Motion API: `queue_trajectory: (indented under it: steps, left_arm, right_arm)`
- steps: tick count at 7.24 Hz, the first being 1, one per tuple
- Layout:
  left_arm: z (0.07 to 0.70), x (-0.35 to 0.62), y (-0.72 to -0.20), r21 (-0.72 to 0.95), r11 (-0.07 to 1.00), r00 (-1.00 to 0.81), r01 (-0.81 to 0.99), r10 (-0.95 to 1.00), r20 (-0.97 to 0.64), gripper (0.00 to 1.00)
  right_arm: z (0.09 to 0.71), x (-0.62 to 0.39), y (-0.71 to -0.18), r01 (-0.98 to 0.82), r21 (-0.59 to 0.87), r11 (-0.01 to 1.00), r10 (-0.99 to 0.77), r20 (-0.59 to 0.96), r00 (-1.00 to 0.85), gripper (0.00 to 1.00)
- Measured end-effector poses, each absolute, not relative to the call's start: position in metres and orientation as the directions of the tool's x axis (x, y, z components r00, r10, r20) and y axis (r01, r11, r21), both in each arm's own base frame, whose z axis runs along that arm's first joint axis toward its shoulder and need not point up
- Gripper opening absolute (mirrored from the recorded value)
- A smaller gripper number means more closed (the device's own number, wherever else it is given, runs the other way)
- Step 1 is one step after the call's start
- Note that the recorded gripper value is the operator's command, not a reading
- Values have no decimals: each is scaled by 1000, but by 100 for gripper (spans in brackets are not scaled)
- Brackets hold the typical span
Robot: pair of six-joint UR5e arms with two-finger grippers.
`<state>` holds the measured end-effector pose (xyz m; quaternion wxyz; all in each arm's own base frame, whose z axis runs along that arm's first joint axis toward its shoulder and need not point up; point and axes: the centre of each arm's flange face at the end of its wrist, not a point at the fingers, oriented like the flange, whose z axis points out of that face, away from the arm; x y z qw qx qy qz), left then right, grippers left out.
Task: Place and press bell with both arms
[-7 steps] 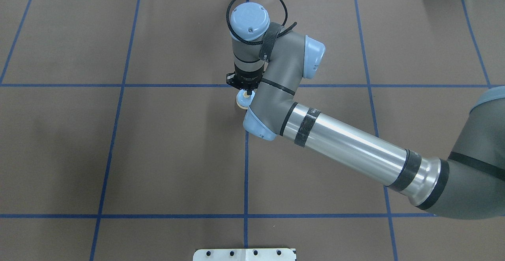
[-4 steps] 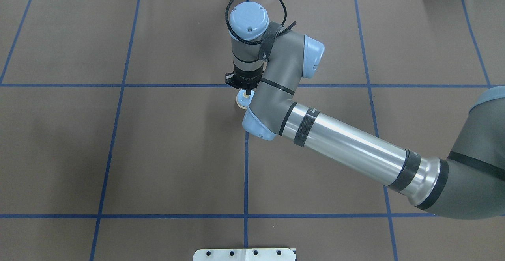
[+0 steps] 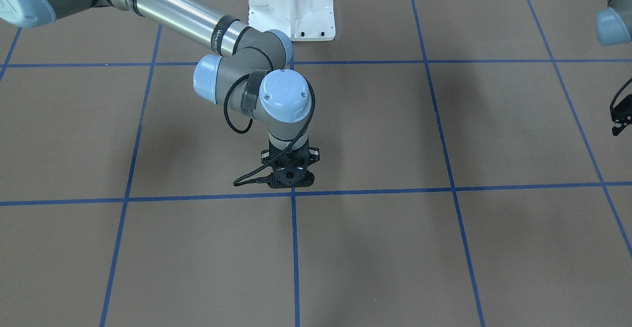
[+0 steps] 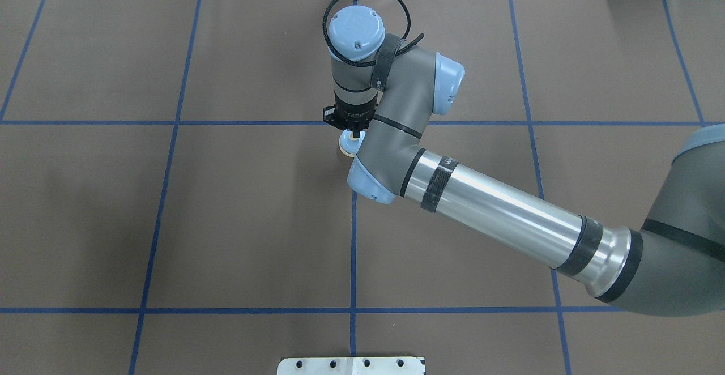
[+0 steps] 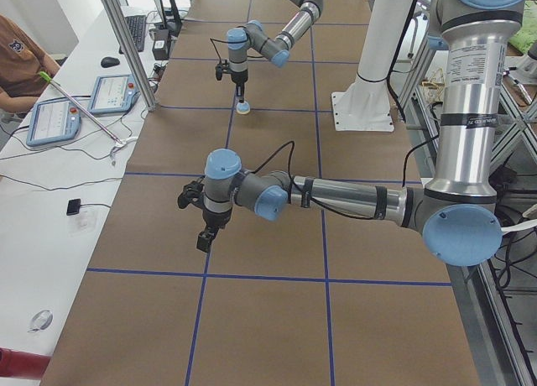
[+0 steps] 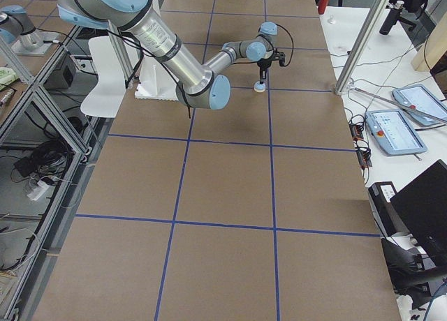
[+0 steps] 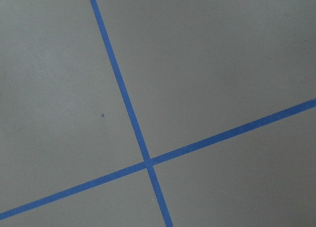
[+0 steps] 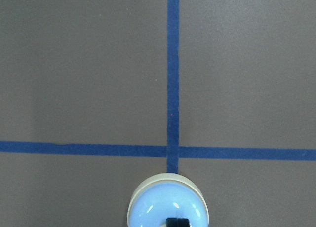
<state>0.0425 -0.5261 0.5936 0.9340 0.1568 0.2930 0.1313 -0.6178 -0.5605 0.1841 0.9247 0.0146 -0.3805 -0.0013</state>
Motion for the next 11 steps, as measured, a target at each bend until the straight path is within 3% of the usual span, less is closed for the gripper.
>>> queue_trajectory:
  steps: [6,7,9,11]
  left_arm:
    - [594,42,-526,370,916,795,-154,337,-505,100]
    - [594,42,-526,370,916,795,-155,338,-504,100]
    - [594,42,-526,371,915,794,-157,340,-504,100]
    - [596,40,-524,368,917,793,-156,338,-506,100]
  right_arm:
    - [168,-601,-571,-22,40,999,-14,721,693,0]
    - [160,-582,-581,-34,31,999,1,731,683,99]
    - [176,-530,-590,-66,-4,998,49,714,698,100]
    - [250,-439,-593,-39,50,998,-6,682,732,100]
